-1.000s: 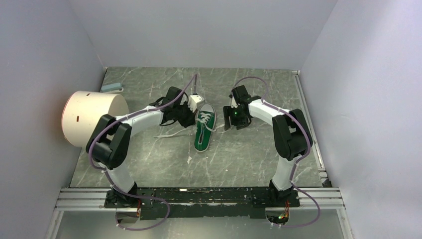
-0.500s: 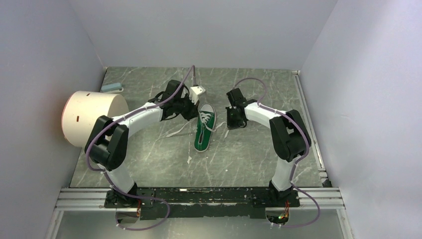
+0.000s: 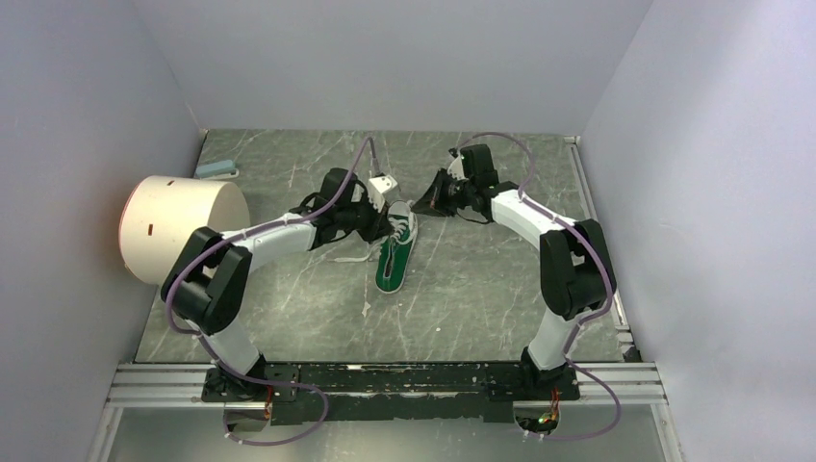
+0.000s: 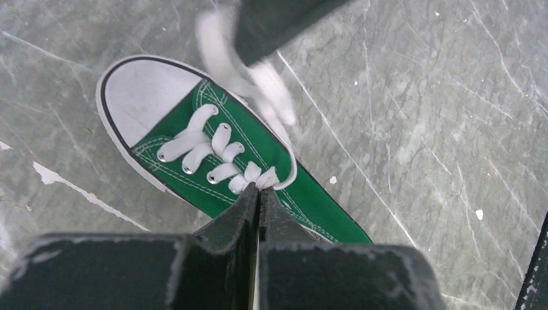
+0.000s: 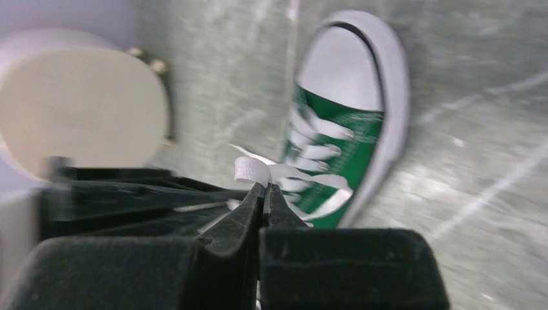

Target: Tie the shoes

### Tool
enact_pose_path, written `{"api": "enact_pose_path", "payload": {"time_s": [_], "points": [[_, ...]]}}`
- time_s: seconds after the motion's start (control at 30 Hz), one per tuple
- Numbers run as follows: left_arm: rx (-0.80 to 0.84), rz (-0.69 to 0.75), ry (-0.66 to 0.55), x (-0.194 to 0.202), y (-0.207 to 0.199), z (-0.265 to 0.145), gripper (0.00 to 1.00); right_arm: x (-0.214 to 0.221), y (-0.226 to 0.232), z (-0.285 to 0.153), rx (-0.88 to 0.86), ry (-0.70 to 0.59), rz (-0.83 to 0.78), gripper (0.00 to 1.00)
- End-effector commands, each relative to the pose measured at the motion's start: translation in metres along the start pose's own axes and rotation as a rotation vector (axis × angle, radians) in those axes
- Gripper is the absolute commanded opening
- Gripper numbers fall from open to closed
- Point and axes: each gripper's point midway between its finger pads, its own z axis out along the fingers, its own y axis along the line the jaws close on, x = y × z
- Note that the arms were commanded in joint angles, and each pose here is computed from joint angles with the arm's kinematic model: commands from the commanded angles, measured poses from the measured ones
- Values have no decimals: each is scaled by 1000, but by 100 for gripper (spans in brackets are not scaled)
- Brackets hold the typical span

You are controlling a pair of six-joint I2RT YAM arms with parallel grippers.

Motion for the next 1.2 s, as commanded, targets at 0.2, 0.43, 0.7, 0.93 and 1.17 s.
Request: {"api": "enact_pose_path", "payload": {"time_s": [0.2,0.43,0.7,0.93,1.17], "points": [[51,69,-177,-18,-14,-1,5,-31,98,42,-378,-28,332,0],[79,80,-194,-12,-22,-4,5,36,111,85,-314,138,229,0],[119,114,-171,5,-27,-11,5,99,81,84,-224,373,149,0],[138,78,-203,8,-23,-21,5,88,76,65,-236,388,76,46],[140,-44,-121,17,-8,-10,5,46,75,6,-260,281,31,68]]}}
